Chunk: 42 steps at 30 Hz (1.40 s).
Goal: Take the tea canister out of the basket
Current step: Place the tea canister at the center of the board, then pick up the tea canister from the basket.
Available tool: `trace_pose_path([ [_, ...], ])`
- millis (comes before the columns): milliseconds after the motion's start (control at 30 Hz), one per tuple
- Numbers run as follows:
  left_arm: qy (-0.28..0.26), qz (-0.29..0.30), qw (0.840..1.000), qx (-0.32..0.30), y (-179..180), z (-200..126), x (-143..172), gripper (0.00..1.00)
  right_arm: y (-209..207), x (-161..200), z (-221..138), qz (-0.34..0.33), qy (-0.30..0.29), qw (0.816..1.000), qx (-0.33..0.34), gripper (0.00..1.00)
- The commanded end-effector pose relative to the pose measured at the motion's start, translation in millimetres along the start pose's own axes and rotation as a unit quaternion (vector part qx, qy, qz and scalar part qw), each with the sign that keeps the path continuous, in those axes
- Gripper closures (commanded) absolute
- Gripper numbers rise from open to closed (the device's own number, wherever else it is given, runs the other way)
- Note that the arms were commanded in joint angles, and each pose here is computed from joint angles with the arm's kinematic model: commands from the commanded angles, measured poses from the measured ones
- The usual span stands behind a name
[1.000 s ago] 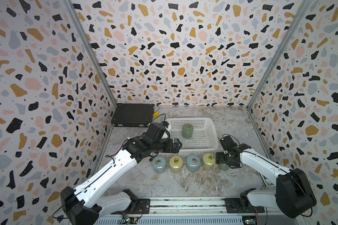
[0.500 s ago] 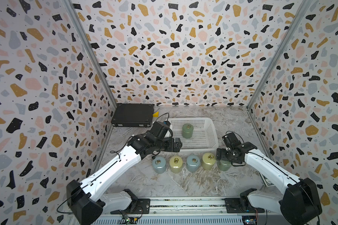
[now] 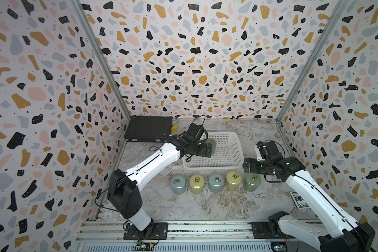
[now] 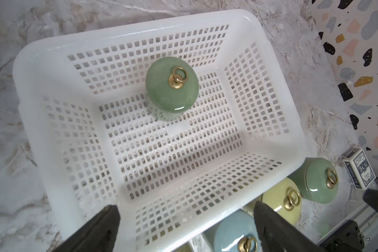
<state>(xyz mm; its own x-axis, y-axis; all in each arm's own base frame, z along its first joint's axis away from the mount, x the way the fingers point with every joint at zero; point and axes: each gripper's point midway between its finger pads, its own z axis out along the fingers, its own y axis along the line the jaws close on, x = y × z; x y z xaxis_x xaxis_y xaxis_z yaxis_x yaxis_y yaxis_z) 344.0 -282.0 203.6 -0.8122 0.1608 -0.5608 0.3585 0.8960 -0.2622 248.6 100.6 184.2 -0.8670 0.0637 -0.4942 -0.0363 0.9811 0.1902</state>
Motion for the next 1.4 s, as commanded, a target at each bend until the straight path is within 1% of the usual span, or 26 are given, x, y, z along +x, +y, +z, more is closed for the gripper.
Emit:
trace_pose_path([
  [0,-0.032,0.014,0.999,-0.003,-1,9,-32,0.01,7,-3,-16,-0.010,-0.004,1.000,-0.021,0.01],
  [333,-0.003,0.022,1.000,-0.019,9,78,-59,0.04,16,-14,-27,-0.015,-0.018,0.999,-0.040,0.01],
  [500,0.012,0.030,0.999,-0.025,12,106,-63,0.04,19,-20,-29,-0.015,-0.019,0.999,-0.043,0.01],
  [733,0.036,0.038,0.998,-0.043,22,139,-58,0.03,21,-25,-30,-0.016,-0.020,0.999,-0.041,0.01],
  [1100,0.073,0.050,0.995,-0.054,32,172,-38,0.04,24,-27,-26,-0.013,-0.012,0.999,-0.045,0.01],
  [1367,0.083,0.057,0.993,-0.060,35,183,-36,0.07,52,-25,-24,-0.030,-0.008,0.992,-0.124,0.01],
])
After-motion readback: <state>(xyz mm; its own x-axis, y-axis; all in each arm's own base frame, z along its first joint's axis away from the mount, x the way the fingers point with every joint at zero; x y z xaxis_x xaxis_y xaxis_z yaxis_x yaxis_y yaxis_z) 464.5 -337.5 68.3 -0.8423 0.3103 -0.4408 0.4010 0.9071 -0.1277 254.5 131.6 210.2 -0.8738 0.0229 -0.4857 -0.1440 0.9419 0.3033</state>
